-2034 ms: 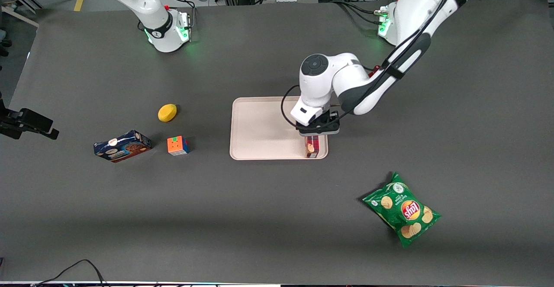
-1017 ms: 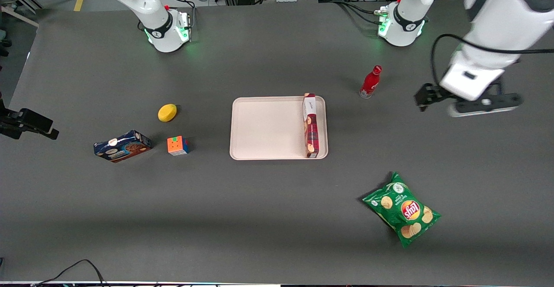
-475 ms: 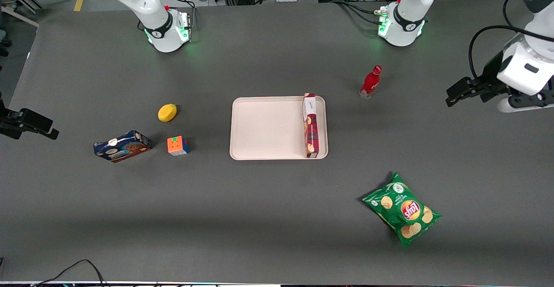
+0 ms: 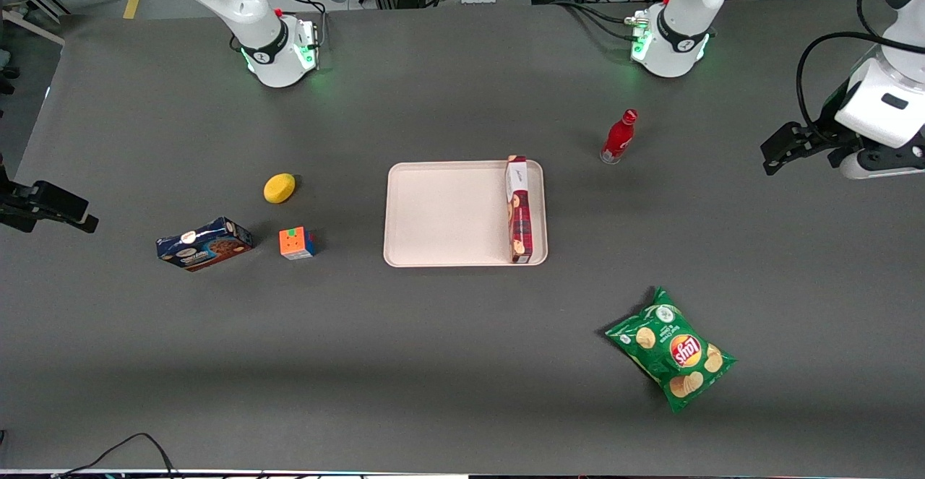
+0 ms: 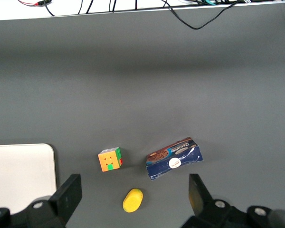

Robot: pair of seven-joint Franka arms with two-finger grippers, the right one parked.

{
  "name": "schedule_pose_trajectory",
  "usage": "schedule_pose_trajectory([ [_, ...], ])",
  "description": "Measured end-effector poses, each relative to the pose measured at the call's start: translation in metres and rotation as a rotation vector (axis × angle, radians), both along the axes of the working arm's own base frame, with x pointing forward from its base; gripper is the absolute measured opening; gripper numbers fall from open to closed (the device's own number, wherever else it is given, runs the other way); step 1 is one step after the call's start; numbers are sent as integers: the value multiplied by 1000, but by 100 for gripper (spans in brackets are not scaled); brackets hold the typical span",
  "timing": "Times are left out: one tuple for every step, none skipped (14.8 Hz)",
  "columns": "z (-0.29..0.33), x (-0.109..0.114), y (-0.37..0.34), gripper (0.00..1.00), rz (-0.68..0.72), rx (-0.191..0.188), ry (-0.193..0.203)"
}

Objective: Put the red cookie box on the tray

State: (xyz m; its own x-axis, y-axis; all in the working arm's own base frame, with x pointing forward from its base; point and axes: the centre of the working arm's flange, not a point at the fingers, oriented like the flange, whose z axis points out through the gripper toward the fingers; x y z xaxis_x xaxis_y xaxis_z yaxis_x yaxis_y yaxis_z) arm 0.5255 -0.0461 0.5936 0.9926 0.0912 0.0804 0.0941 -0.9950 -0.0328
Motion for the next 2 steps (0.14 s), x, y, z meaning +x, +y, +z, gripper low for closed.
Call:
schedule_pose_trajectory([
  [2, 0, -1, 100, -6, 2, -4],
  [6, 1, -2, 100, -10, 2, -13],
])
